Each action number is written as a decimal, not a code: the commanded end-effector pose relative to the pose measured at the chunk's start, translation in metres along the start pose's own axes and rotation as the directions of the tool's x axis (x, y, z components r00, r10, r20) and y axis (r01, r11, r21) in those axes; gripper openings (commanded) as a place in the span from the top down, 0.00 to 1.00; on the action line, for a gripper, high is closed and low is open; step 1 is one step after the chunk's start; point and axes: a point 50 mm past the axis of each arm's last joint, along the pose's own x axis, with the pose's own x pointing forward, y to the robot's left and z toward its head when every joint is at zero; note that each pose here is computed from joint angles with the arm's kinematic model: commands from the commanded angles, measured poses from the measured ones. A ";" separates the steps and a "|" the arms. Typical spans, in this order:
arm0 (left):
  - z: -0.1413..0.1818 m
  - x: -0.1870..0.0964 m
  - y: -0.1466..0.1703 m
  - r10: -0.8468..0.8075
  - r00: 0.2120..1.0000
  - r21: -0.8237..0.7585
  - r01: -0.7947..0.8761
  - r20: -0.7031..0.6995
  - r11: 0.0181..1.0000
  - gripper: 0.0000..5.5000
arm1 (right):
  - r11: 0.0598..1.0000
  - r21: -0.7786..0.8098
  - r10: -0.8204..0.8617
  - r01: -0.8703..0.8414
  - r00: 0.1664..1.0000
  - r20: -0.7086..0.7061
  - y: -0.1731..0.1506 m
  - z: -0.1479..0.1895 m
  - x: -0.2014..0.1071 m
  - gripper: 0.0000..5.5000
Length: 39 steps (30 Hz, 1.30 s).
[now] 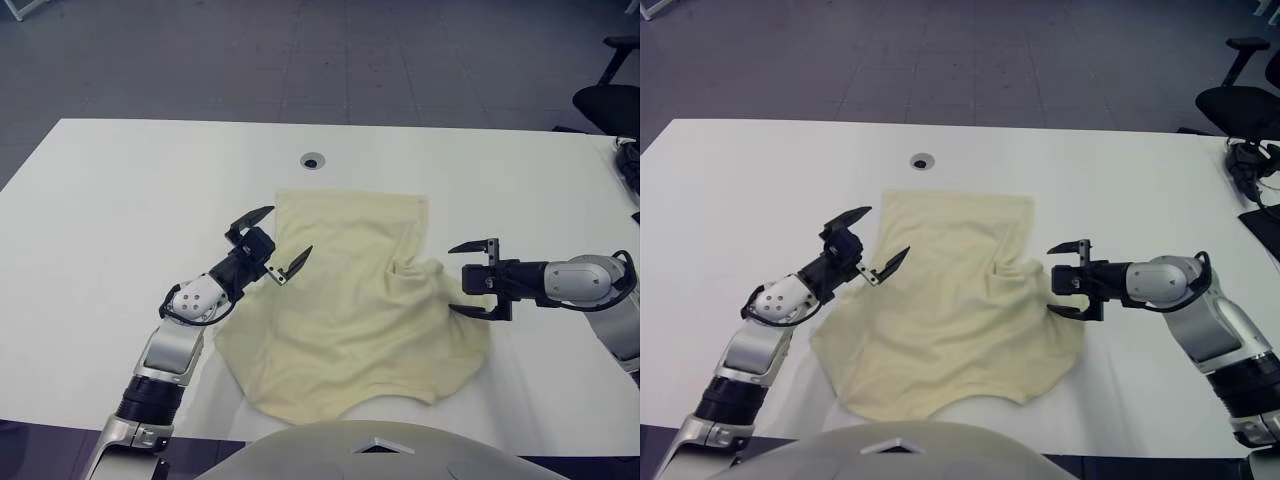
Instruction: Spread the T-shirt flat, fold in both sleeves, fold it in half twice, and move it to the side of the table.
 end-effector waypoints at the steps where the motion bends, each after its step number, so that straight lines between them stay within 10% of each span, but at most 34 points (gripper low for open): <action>1: -0.004 0.006 0.004 0.047 0.999 0.038 -0.046 -0.010 0.998 0.02 | 0.984 0.117 0.145 -0.134 0.985 -0.098 0.034 -0.028 0.002 0.02; 13: -0.006 0.009 0.010 0.113 0.993 0.105 -0.114 0.011 0.988 0.02 | 0.971 0.211 0.090 -0.108 0.992 0.093 0.016 0.005 -0.021 0.02; 19: 0.000 0.010 0.013 0.125 0.990 0.119 -0.132 0.063 0.984 0.02 | 0.965 0.204 -0.215 0.164 0.941 0.263 -0.038 0.034 -0.031 0.02; 32: -0.002 0.009 0.025 0.155 0.984 0.177 -0.169 0.091 0.970 0.02 | 0.836 0.307 -0.515 0.455 0.843 0.154 -0.089 0.066 0.127 0.02; 39: 0.001 -0.002 0.025 0.188 0.976 0.217 -0.208 0.110 0.954 0.02 | 0.739 0.319 -0.632 0.594 0.774 0.024 -0.088 0.057 0.151 0.02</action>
